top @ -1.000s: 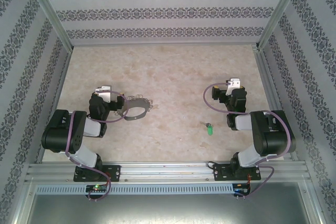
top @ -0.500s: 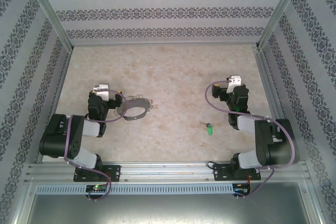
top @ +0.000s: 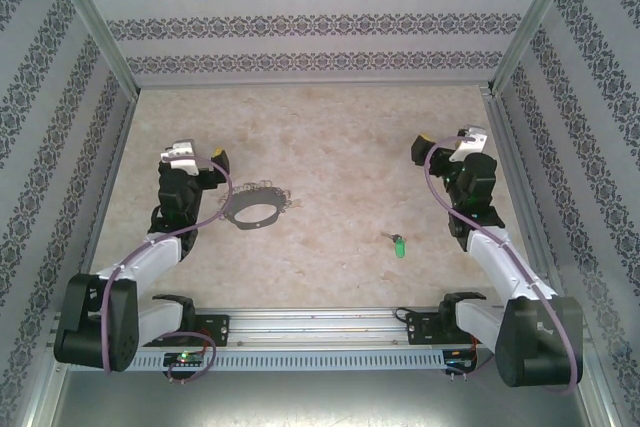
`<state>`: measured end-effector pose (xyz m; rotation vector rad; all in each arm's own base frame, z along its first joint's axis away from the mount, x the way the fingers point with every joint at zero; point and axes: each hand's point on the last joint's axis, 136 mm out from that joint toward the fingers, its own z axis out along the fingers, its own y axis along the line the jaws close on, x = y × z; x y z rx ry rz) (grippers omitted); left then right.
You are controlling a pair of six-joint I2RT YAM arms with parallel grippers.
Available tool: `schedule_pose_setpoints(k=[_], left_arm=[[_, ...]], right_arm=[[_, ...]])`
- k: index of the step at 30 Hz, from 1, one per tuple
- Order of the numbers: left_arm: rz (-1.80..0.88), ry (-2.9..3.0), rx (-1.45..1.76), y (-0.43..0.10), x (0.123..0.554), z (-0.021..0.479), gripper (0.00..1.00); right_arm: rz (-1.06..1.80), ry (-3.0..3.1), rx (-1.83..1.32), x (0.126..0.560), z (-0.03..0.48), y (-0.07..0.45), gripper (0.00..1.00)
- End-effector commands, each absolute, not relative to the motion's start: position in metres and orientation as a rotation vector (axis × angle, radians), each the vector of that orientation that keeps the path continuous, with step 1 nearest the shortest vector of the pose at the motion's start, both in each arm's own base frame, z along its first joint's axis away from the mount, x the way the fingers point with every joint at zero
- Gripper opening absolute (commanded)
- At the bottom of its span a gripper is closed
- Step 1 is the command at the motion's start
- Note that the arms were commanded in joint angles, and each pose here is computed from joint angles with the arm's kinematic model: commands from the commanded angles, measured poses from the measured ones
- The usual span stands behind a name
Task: Put the keys on the keyring
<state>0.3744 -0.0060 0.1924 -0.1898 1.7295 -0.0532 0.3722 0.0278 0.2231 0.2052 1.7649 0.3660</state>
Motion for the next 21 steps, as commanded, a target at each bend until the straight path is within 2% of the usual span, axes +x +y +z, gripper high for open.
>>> schedule_pose_setpoints(k=[1, 7, 10, 17, 21], left_arm=[[-0.195, 1.803, -0.254, -0.028, 0.371, 0.188, 1.00], [-0.269, 1.908, -0.172, -0.064, 0.369, 0.176, 1.00], [-0.221, 1.985, -0.200, -0.059, 0.371, 0.167, 1.00], [-0.254, 1.987, -0.222, -0.061, 0.370, 0.170, 1.00], [-0.324, 1.984, -0.241, -0.067, 0.363, 0.176, 1.00]], right_arm=[[0.595, 1.855, 0.130, 0.359, 0.211, 0.072, 0.94], [0.732, 2.020, -0.097, 0.334, 0.180, 0.148, 0.83], [0.772, 2.098, -0.235, 0.317, 0.155, 0.190, 0.78], [0.855, 2.187, -0.488, 0.286, 0.116, 0.278, 0.72], [0.951, 2.244, -0.654, 0.270, 0.100, 0.329, 0.63]])
